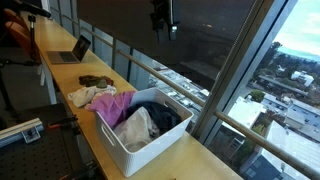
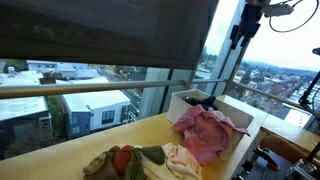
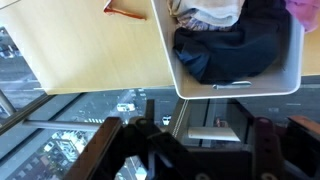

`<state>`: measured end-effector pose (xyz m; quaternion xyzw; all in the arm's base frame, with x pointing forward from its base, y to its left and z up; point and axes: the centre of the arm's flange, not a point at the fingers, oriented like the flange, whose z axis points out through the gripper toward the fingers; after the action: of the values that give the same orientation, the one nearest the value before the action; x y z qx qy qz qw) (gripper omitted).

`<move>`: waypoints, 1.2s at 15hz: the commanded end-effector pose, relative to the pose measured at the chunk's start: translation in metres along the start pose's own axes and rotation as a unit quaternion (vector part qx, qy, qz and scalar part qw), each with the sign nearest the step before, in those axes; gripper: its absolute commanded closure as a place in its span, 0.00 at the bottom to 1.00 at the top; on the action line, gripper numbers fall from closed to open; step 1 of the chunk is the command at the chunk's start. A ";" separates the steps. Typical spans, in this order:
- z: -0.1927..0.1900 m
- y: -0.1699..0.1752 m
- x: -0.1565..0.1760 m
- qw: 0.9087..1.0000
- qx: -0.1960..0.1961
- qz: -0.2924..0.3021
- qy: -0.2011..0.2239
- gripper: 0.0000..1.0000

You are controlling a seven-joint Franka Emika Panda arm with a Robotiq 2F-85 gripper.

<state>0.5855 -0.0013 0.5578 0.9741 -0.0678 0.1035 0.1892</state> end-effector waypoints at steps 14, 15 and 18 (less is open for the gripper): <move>0.157 -0.266 -0.164 0.984 0.018 -0.159 -0.084 0.00; 0.163 -0.269 -0.169 0.982 0.013 -0.161 -0.094 0.00; 0.177 -0.276 -0.178 0.979 0.002 -0.169 -0.114 0.00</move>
<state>0.4922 0.1967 0.2646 0.9815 0.0776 -0.0283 0.1726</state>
